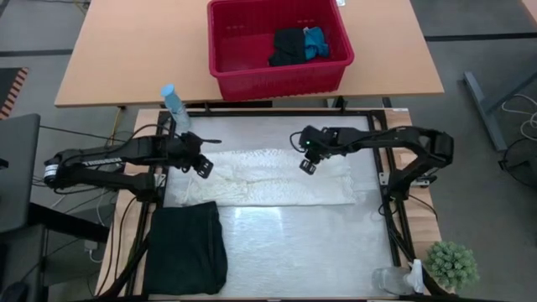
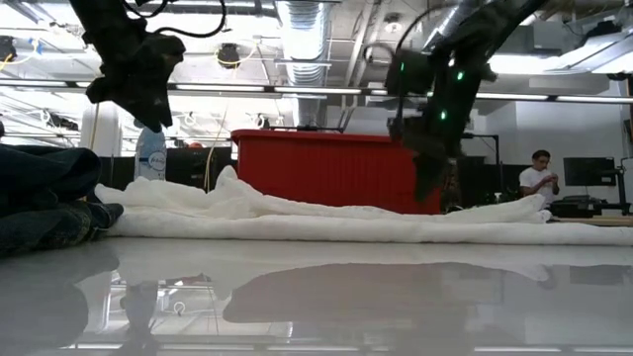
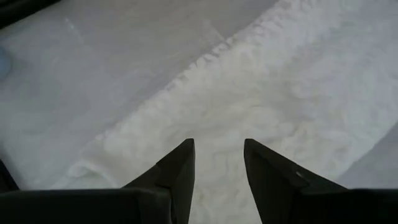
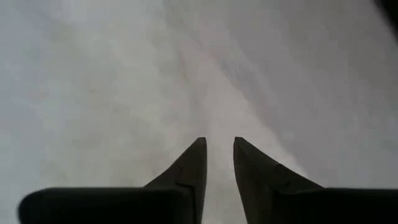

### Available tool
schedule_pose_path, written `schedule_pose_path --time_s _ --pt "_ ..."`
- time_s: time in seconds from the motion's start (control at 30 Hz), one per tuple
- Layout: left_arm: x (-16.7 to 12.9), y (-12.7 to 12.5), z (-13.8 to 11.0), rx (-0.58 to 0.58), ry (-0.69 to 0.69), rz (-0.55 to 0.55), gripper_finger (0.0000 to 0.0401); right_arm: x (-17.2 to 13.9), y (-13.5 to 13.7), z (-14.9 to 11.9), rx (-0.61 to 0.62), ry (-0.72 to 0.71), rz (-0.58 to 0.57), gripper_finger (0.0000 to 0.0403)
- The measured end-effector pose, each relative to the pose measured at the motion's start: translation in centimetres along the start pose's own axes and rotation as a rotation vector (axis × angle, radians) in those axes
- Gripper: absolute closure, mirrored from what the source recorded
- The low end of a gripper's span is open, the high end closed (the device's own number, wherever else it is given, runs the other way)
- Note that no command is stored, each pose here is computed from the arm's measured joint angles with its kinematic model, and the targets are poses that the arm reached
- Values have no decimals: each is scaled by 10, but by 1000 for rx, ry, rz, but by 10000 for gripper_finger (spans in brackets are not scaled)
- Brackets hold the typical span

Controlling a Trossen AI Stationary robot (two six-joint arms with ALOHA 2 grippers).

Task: Fold Laundry from Bin
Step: Fold the white dress from the red bin

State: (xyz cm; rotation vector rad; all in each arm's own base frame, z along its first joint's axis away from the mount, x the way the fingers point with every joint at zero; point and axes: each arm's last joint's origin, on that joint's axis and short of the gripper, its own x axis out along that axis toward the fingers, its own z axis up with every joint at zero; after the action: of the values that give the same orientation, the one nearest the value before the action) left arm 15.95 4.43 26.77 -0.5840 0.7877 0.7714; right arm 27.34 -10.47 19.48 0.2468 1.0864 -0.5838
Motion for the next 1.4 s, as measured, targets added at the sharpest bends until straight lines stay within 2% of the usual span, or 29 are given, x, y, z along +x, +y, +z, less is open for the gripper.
schedule_pose_path --time_s 0.1,0.2,0.27,0.4,0.53,0.73,0.83,1.0,1.23,1.33,1.4 --pt "2 -2 -1 15 11 3 273 16 -5 -1 26 62 31 326" --pt "4 -4 -2 29 18 14 273 35 -10 -5 31 124 -13 374" --pt "5 -3 -3 33 17 37 273 46 -12 -6 35 144 -35 388" --pt "10 -4 -3 58 17 95 273 54 -20 -5 77 163 -57 380" --pt "20 -7 -2 97 26 134 273 53 -27 -7 111 170 -116 390" --pt "45 -19 0 176 73 157 273 52 -57 -12 235 231 -218 385" --pt "61 -24 -1 203 107 179 273 52 -69 -15 256 256 -235 377" --pt "71 -32 4 167 58 143 273 42 -74 -10 238 198 -180 375" --pt "56 -31 12 32 -57 104 273 0 -76 3 241 25 -153 373" --pt "46 -29 13 -53 -132 86 273 -15 -72 12 204 -84 -3 361" --pt "46 -30 8 -81 -179 2 273 -21 -66 20 196 -172 143 346"
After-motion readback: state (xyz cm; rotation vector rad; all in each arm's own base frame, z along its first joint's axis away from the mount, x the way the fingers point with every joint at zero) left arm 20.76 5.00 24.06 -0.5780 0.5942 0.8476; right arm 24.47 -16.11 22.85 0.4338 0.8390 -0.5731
